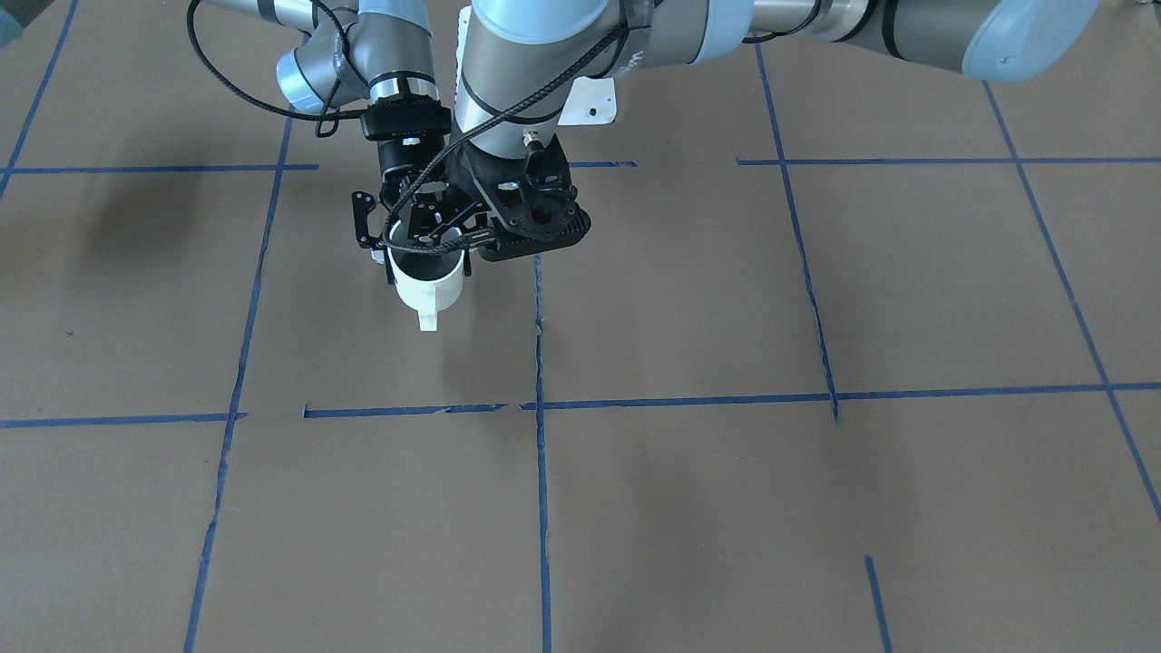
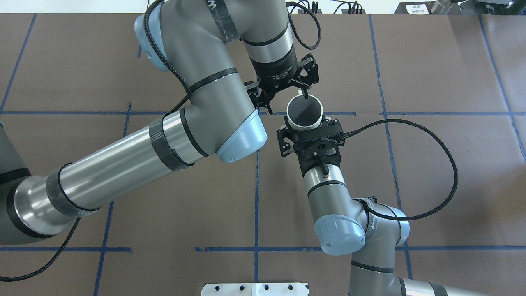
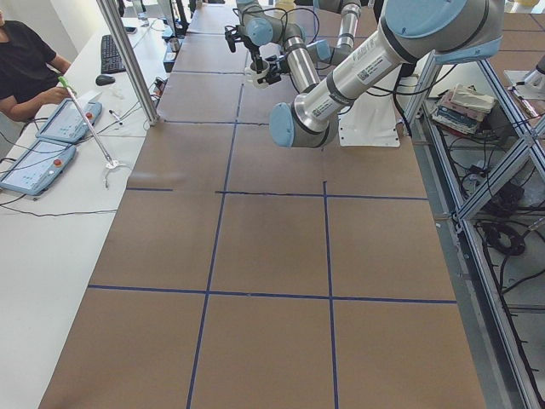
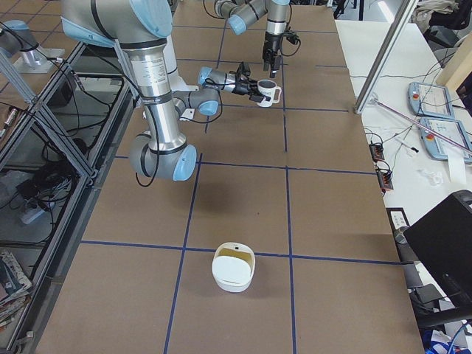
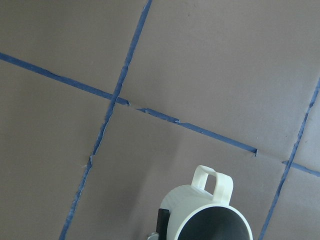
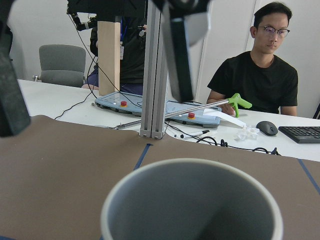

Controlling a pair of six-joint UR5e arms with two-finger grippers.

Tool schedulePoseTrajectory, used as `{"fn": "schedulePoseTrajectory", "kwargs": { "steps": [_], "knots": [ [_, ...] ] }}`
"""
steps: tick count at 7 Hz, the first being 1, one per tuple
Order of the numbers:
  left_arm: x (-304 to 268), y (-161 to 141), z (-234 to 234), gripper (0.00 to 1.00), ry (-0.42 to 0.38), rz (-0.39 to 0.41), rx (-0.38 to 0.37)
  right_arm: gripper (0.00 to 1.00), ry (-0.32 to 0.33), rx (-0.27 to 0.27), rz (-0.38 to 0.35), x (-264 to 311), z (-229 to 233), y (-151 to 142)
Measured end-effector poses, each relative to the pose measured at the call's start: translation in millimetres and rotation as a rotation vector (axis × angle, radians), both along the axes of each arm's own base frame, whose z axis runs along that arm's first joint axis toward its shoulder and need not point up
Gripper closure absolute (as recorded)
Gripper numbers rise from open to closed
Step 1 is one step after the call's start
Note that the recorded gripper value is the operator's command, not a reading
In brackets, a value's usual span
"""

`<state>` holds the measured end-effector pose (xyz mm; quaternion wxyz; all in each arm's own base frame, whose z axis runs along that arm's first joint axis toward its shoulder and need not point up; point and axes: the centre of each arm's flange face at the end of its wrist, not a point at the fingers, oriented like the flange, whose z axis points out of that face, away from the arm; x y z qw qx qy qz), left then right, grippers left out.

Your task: Left arm hands cup to right arm to dump lemon

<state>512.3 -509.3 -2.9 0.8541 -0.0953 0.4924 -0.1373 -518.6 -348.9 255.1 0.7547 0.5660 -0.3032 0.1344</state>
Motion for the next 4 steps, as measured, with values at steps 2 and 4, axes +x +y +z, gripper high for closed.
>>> {"fn": "schedulePoseTrajectory", "kwargs": {
  "steps": [2, 4],
  "knots": [
    [11.1, 10.0, 1.8, 0.49, -0.009, 0.005, 0.008, 0.75, 0.0, 0.003, 0.004, -0.7, -1.6, 1.0],
    [13.1, 11.4, 4.0, 0.49, -0.013, 0.006, 0.008, 0.75, 0.0, 0.004, 0.006, -0.7, -1.8, 1.1]
  ]
}}
